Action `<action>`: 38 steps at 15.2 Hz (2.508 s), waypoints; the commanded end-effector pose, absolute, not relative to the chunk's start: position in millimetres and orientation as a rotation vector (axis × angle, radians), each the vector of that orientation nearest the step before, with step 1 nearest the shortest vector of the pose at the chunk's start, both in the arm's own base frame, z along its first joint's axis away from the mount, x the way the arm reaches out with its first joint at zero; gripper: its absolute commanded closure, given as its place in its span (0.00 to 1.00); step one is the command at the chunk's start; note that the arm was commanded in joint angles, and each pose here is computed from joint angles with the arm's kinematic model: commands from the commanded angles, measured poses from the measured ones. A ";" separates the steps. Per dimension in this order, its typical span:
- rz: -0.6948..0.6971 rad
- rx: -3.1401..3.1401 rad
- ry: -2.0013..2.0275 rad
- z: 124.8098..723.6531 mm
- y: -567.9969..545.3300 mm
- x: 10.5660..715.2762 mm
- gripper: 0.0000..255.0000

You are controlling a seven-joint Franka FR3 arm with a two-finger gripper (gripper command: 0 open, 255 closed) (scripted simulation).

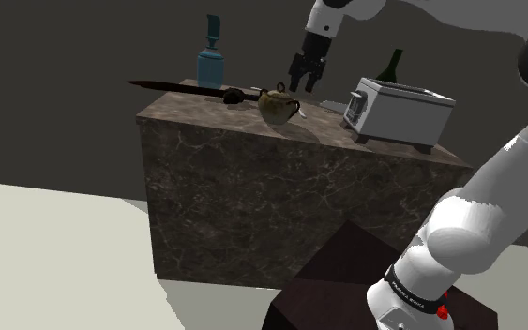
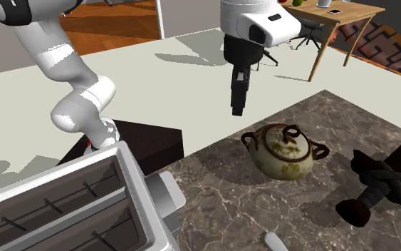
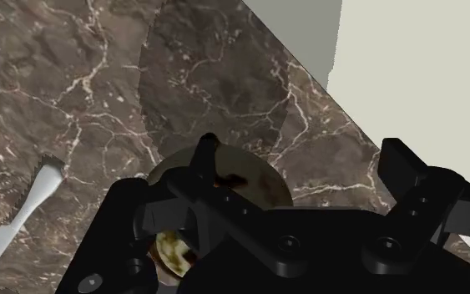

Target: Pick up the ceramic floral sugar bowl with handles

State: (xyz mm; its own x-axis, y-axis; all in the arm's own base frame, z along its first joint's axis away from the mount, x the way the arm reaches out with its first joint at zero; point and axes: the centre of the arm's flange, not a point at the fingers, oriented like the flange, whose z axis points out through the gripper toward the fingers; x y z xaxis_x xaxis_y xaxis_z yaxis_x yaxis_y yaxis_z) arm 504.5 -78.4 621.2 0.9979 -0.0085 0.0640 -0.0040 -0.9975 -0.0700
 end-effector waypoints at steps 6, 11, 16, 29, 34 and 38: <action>-0.087 -3.078 0.040 634.6 -124.5 585.1 0.00; -0.084 -3.080 0.047 622.2 -135.8 605.0 0.00; -0.084 -3.080 0.047 598.1 -135.9 605.1 0.00; -0.084 -3.080 0.047 608.6 -135.9 605.1 1.00; -0.084 -3.080 0.047 635.0 -135.9 605.1 1.00; -0.084 -3.080 0.047 656.2 -135.9 605.1 1.00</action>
State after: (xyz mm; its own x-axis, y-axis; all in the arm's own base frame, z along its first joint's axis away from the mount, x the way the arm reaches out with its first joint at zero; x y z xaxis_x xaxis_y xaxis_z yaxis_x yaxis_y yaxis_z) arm 605.5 -135.8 648.5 0.9981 -0.0323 0.0516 -0.0291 -0.9977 -0.0607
